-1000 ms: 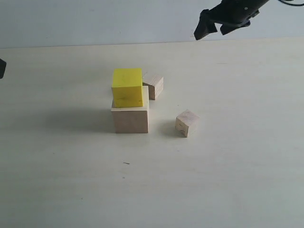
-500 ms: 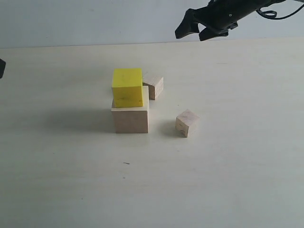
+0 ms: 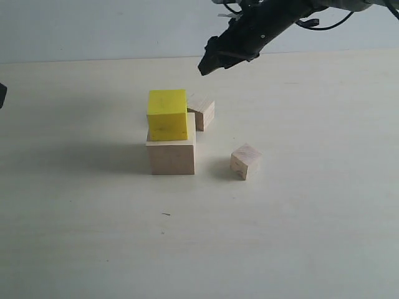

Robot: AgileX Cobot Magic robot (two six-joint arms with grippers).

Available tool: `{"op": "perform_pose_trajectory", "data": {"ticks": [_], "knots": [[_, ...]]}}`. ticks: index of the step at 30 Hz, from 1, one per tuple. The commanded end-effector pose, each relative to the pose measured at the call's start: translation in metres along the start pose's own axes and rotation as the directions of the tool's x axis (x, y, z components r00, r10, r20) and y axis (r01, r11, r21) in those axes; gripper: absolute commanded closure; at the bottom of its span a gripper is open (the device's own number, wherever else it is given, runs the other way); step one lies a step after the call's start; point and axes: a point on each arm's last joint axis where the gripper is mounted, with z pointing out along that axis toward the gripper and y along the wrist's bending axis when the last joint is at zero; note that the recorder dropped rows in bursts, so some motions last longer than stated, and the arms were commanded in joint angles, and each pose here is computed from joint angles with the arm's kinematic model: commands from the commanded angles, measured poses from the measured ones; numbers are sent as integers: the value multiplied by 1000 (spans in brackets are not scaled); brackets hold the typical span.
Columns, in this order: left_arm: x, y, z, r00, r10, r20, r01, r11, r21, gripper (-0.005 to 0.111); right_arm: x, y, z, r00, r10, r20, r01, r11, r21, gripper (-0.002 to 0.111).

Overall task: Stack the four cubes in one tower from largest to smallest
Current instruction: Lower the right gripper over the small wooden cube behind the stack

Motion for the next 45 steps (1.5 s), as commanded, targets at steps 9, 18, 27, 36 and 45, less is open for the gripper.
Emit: {"op": "perform_pose_trajectory", "data": {"ticks": [9,18,27,36,45], "knots": [[4,0,-1,999,12,-35,-12,1000,-2,81,5,19,22,992,-96,-83,97,995,5,36],[6,0,-1,998,14,-57,-13,1000,3,81,13,14,33,987,-113,-114,113,994,-7,36],[6,1,-1,998,25,-58,-26,1000,-4,81,12,17,33,985,-141,-101,137,990,-43,36],[7,2,-1,997,39,-63,-41,999,-22,81,12,18,33,971,-220,-94,215,975,-58,36],[6,2,-1,997,55,-61,-57,998,-22,81,12,19,33,971,-217,-96,211,975,-72,36]]}}
